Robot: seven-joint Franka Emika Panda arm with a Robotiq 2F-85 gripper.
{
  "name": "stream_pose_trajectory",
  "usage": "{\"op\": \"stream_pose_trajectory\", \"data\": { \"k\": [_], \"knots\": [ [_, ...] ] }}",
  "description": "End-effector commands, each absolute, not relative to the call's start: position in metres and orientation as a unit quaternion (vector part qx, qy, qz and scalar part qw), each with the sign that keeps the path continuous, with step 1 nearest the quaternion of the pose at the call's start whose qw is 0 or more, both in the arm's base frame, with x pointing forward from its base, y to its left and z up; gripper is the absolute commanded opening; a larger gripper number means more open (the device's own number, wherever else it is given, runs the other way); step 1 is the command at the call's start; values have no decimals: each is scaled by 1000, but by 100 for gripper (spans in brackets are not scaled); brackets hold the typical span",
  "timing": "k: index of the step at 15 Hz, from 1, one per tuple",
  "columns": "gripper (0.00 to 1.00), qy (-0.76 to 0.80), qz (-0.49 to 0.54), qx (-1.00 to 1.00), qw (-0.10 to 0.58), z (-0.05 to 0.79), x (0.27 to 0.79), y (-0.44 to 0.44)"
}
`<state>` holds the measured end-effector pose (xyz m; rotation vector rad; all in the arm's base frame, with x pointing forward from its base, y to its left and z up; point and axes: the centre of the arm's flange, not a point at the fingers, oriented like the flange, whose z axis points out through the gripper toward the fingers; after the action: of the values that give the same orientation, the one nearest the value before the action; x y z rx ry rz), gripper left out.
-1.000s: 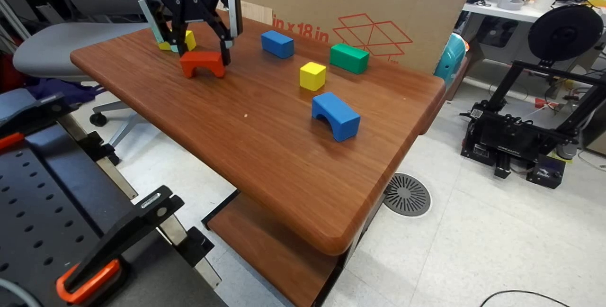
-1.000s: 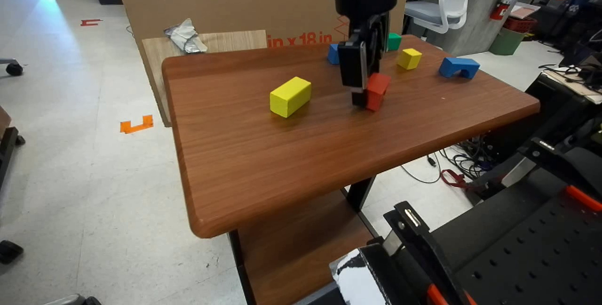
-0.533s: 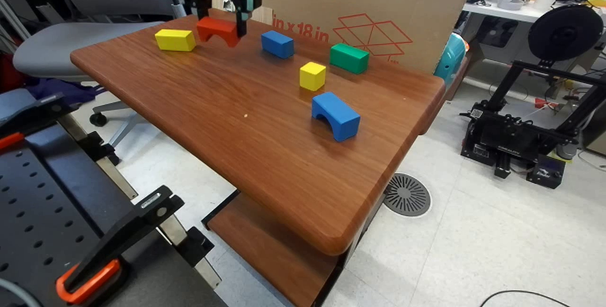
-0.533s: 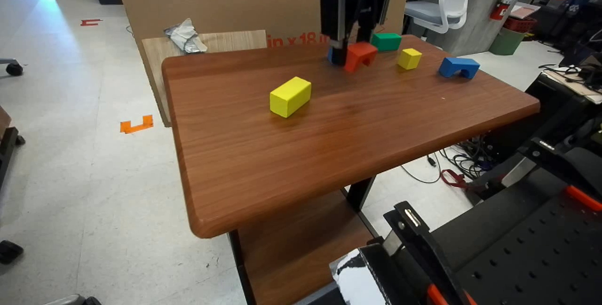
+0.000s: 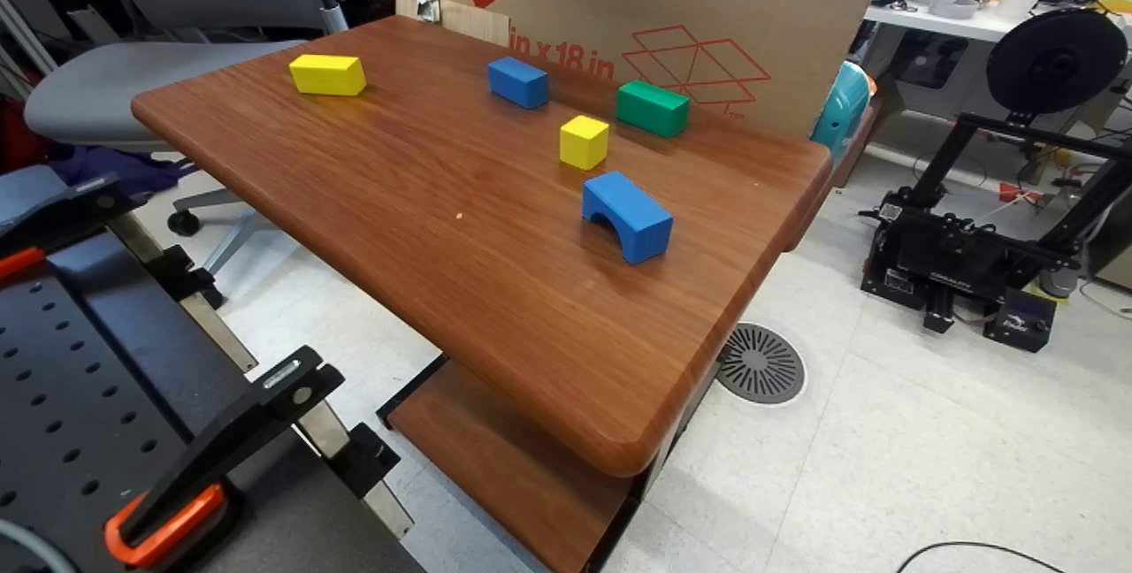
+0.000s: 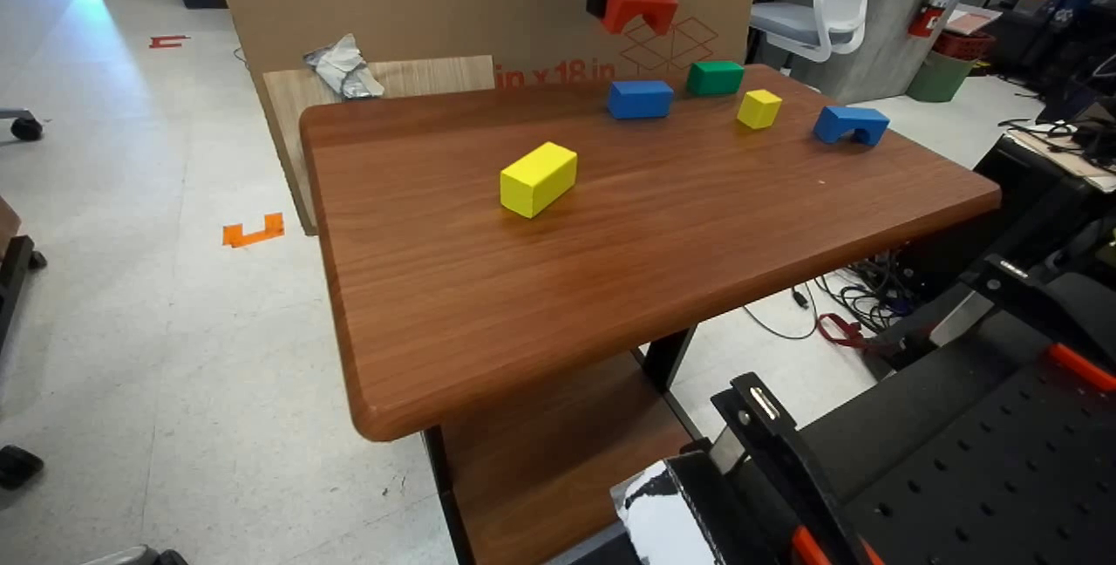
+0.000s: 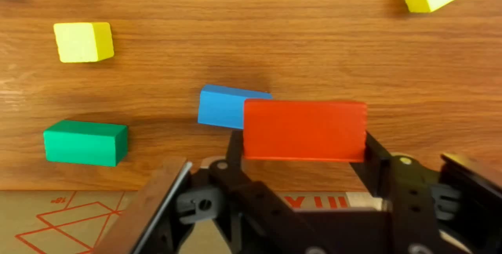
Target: Place the orange block on top of the blue block at the back of the table
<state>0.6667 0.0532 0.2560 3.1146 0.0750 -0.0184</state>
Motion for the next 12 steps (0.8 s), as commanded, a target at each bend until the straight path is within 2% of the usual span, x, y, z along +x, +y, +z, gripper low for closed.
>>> {"op": "stream_pose_trajectory", "data": {
  "k": [1, 12],
  "knots": [
    [42, -44, -32, 998, 26, 248, 700, 44],
    [42, -117, -89, 988, 57, 198, 727, 32]
  ]
}}
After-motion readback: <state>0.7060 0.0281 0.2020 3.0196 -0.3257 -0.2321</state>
